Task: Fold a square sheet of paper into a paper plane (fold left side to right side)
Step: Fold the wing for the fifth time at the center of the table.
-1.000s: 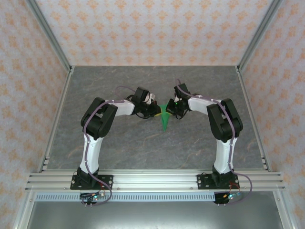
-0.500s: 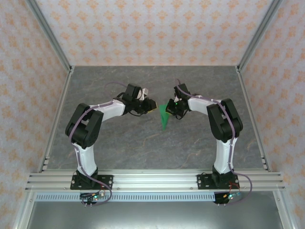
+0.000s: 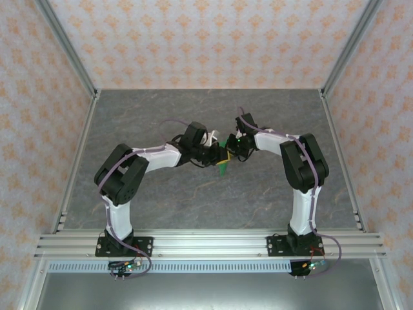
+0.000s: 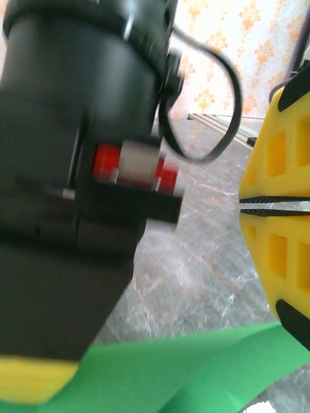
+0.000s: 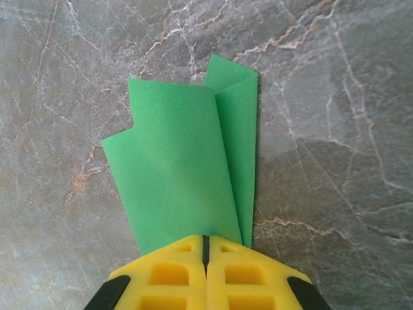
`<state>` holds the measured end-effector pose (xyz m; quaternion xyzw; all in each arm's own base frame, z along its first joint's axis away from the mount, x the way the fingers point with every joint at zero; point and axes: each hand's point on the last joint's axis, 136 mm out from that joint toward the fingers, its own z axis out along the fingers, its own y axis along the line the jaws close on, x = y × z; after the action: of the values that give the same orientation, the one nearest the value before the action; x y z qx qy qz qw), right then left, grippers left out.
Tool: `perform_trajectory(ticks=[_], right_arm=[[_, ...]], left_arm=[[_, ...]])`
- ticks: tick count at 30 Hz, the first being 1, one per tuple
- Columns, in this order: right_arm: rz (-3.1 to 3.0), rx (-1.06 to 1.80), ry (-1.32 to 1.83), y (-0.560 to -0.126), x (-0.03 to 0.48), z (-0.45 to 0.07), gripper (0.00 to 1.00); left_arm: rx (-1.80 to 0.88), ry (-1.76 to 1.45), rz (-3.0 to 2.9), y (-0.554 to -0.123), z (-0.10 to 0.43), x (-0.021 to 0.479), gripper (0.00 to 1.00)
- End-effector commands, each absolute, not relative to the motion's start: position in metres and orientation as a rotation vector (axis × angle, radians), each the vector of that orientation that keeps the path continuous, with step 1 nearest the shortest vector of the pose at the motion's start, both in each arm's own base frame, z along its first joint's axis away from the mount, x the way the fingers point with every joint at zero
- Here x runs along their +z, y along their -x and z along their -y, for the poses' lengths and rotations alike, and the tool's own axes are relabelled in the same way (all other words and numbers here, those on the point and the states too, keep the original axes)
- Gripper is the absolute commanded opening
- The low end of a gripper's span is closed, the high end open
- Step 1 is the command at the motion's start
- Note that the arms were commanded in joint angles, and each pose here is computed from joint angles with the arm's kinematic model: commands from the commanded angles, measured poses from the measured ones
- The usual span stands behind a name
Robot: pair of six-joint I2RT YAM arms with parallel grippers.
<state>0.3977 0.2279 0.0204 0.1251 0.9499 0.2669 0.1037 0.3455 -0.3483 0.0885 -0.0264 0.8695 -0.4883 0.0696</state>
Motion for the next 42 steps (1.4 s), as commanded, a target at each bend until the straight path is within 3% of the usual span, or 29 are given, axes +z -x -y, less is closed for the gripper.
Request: perform_trajectory(ticks=[1, 12, 29, 42], right_arm=[[-2.951, 0.555, -0.425, -0.365, -0.021, -0.199, 0.02], [-2.952, 0.559, -0.419, -0.365, -0.02, -0.2, 0.03], [-2.924, 0.609, -0.401, -0.372, -0.013, -0.206, 0.03], [-2.722, 0.728, -0.3, -0.394, 0.057, -0.217, 0.02]], left_arm=[[-1.474, 0.127, -2.639, -0.35, 0.349, 0.074, 0.13], [-1.371, 0.222, -2.761, -0.342, 0.338, 0.031, 0.11], [-1.284, 0.273, -2.878, -0.327, 0.331, 0.003, 0.1], [-1.069, 0.298, -3.052, -0.31, 0.32, -0.022, 0.05]])
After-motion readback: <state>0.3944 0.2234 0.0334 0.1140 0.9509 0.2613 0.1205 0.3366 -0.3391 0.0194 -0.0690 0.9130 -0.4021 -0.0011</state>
